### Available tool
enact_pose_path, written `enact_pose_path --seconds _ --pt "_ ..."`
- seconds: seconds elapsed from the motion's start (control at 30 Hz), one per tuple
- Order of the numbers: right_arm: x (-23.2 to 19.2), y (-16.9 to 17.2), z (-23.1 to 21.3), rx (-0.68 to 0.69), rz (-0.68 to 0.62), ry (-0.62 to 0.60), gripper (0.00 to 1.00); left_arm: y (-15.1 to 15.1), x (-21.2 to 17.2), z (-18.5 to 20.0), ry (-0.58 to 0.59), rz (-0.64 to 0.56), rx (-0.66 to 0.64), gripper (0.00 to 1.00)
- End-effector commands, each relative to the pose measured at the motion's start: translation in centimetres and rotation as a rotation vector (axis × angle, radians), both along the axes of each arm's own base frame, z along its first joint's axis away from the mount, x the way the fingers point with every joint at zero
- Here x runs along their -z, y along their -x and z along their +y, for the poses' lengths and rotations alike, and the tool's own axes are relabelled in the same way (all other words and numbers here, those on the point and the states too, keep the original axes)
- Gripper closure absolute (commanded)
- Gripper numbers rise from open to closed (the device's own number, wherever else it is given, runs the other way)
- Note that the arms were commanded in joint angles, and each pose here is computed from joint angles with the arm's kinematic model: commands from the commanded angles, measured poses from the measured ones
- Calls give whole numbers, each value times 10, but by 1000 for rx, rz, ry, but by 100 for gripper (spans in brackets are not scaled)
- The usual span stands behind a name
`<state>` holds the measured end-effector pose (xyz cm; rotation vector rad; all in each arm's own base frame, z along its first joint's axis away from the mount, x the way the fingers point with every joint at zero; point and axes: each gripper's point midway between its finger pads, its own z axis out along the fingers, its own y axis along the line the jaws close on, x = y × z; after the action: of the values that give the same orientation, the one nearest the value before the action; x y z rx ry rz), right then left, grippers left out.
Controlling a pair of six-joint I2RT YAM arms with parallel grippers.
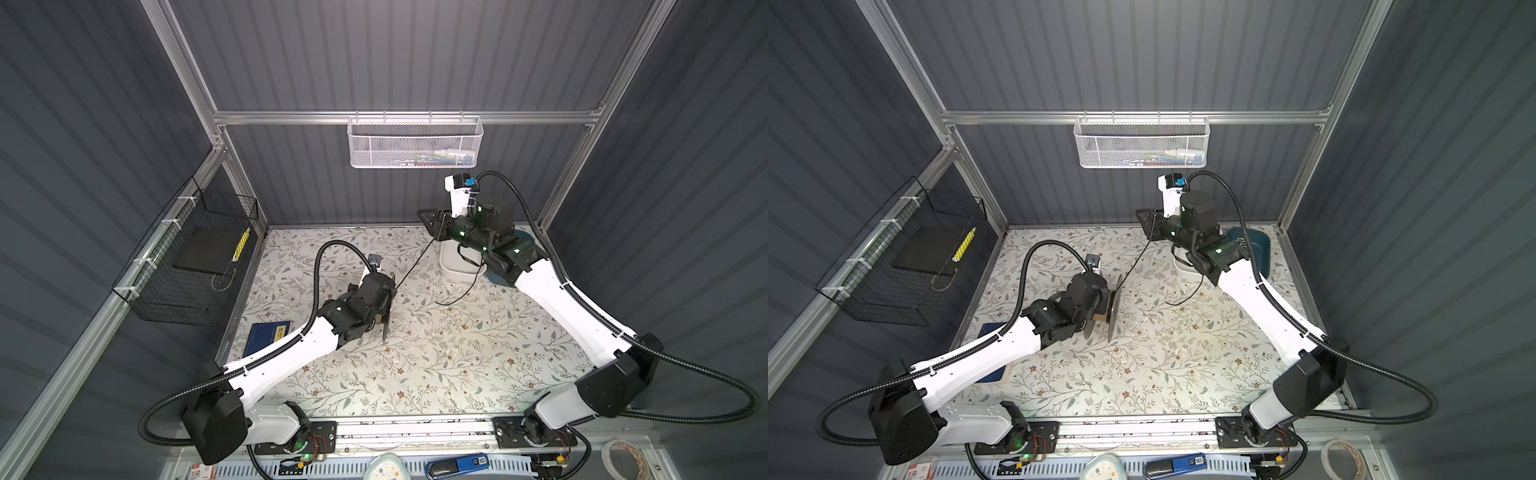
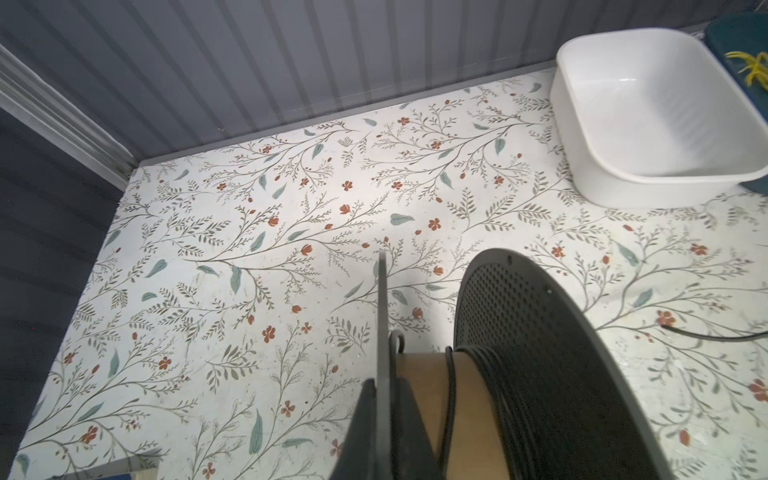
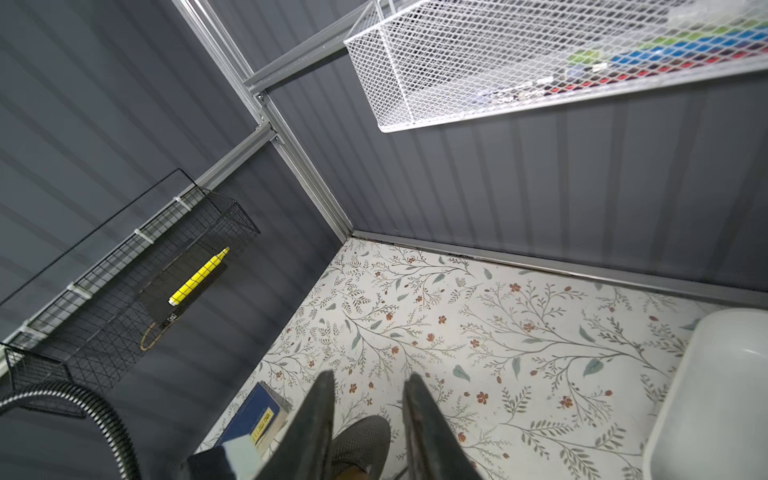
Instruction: Wrap the cables
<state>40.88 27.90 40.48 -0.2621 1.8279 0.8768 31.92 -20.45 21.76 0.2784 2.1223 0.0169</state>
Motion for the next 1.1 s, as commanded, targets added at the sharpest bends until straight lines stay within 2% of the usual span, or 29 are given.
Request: enact_pose_path --seconds 0.0,0.2,0.37,0.67,0.93,1.0,1.07 --pt "-45 -15 -21 30 -78 -81 66 20 15 11 -74 63 69 100" --pt "-48 -52 -43 87 -64 -44 63 40 0 7 -76 98 198 100" --pt "-55 -80 -65 120 -47 -71 61 57 -20 13 -81 98 267 100" --pt "-46 -105 -81 4 55 -280 53 78 -39 18 -79 112 351 100" --pt "-24 -117 -96 -2 102 -455 49 88 -58 22 -98 93 406 100" --pt "-21 -119 -98 1 106 -490 52 88 -59 21 -91 92 411 100" --pt "-17 -118 -89 -26 119 -501 61 88 -60 18 -69 92 415 100"
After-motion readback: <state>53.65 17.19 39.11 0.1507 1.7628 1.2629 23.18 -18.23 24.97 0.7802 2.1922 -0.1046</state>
